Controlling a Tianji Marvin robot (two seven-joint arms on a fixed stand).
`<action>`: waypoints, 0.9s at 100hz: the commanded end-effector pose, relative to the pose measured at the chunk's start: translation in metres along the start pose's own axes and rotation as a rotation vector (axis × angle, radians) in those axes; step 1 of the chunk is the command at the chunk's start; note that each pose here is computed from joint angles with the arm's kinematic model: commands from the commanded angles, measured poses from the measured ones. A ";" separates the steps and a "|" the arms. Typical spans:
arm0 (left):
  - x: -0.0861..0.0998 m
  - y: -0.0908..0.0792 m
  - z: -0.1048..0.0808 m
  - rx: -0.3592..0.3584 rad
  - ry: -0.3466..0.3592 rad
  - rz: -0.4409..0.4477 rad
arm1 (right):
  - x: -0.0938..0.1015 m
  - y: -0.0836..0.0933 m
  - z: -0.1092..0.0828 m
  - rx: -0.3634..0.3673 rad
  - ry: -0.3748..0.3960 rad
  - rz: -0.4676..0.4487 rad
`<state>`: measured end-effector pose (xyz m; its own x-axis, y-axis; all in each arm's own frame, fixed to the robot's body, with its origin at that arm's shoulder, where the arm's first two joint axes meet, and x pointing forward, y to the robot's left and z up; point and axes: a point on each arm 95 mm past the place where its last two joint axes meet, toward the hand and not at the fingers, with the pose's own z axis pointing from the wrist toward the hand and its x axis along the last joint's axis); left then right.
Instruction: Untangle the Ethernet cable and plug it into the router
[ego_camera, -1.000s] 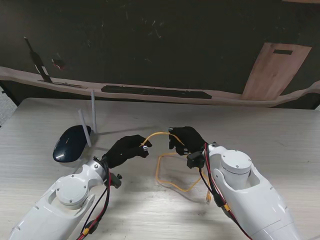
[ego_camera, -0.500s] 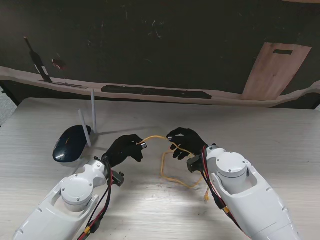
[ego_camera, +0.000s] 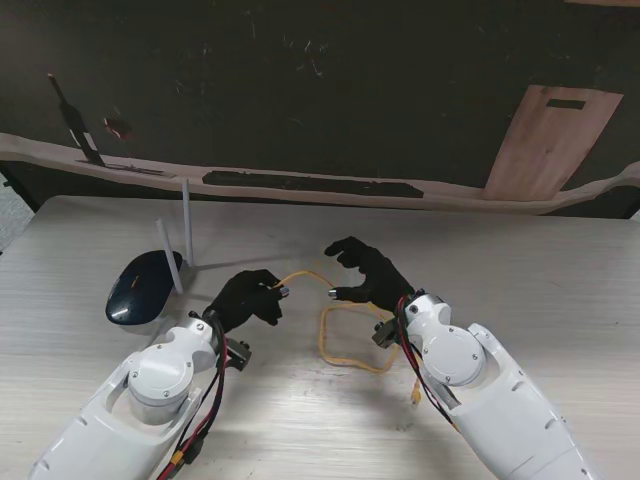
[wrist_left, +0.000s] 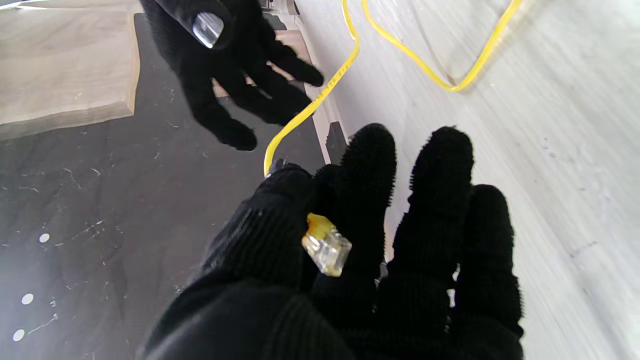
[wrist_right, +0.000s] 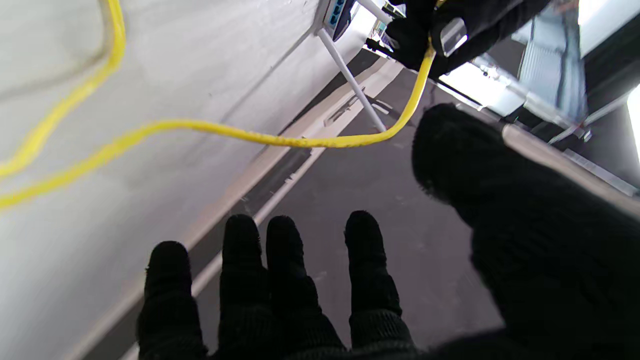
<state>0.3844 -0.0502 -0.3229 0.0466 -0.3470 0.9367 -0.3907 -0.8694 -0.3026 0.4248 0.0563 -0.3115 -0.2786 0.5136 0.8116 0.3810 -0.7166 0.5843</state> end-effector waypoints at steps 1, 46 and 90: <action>0.002 0.003 -0.001 -0.024 -0.012 0.000 | 0.007 -0.002 0.003 0.005 0.042 -0.005; 0.002 0.004 0.000 -0.061 -0.028 0.006 | 0.039 -0.028 0.026 -0.017 0.247 0.107; 0.000 0.009 0.001 -0.058 -0.021 0.007 | 0.050 -0.058 0.027 0.026 0.130 0.248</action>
<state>0.3838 -0.0547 -0.3255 0.0638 -0.3657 0.9285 -0.4280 -0.8505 -0.3056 0.4202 0.1278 -0.3010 -0.3015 0.2663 0.9155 0.4511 -0.8061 0.3830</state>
